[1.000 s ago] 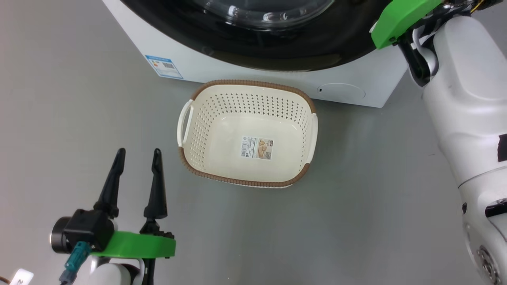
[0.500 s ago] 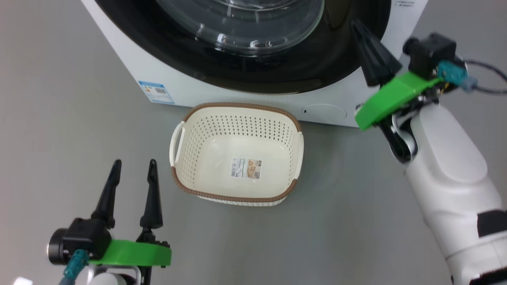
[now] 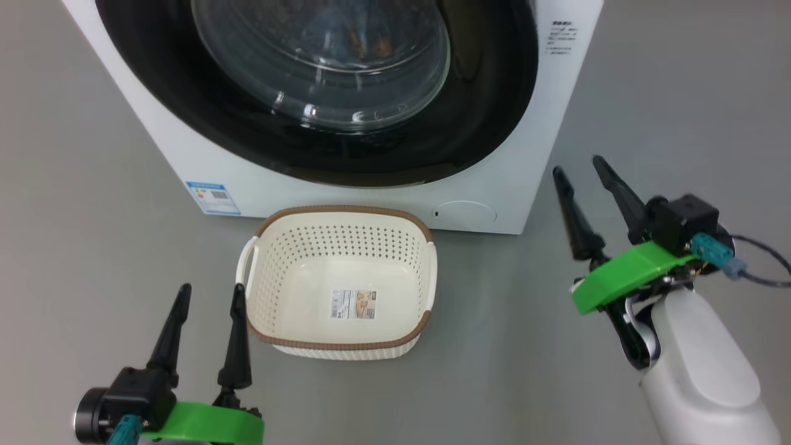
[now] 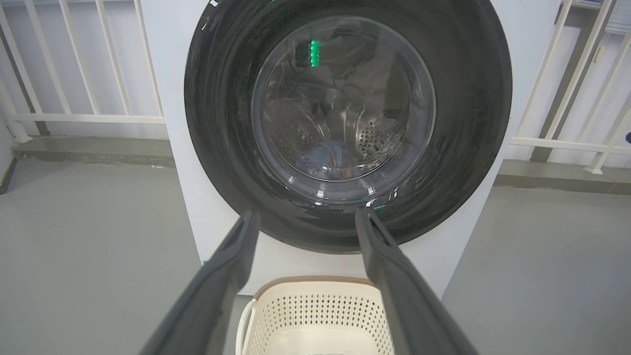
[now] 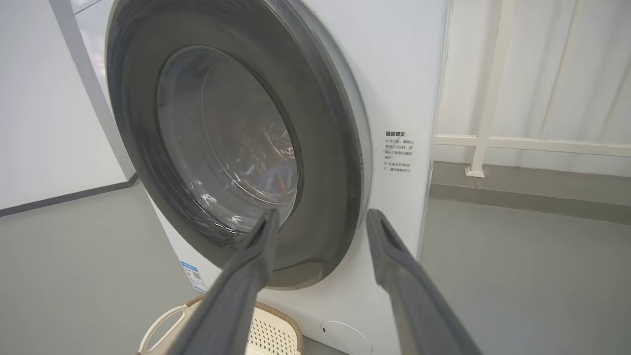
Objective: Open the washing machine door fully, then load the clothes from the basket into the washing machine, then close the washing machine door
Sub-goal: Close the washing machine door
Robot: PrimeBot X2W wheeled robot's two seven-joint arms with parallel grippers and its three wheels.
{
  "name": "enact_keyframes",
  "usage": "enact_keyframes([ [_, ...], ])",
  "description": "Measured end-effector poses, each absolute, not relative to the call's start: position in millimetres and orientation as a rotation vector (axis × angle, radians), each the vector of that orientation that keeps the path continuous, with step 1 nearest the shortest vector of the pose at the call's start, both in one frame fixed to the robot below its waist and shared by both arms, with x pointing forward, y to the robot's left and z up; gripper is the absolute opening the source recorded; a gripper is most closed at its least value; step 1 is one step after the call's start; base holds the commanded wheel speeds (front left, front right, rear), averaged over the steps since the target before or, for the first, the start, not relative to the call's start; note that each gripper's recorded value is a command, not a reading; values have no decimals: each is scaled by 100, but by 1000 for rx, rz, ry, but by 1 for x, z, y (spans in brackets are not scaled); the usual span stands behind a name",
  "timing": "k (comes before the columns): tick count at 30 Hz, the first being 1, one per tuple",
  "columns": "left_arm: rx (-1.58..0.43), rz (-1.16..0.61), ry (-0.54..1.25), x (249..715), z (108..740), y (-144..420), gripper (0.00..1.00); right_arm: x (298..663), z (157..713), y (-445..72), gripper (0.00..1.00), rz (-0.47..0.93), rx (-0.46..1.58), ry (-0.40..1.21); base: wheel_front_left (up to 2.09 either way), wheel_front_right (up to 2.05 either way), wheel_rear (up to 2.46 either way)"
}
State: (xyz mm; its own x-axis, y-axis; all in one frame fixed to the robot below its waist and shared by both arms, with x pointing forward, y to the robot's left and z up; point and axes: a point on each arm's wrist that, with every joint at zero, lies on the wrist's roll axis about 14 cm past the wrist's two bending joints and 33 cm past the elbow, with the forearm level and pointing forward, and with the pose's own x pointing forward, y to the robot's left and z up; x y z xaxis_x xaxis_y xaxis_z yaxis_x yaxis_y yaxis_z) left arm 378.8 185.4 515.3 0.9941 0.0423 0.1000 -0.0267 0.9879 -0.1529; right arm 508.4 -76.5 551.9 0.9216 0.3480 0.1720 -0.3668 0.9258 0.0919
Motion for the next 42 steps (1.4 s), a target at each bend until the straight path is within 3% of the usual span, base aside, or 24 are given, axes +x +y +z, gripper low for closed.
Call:
enact_keyframes([
  [27, -165, -83, -78, 350, 517, 150, 100, 384, 522, -167, 100, 103, 129, -53, 0, 0, 0],
  [42, -165, -74, -50, 339, 510, 152, 100, 365, 527, -172, 100, 91, 134, -42, 0, 0, 0],
])
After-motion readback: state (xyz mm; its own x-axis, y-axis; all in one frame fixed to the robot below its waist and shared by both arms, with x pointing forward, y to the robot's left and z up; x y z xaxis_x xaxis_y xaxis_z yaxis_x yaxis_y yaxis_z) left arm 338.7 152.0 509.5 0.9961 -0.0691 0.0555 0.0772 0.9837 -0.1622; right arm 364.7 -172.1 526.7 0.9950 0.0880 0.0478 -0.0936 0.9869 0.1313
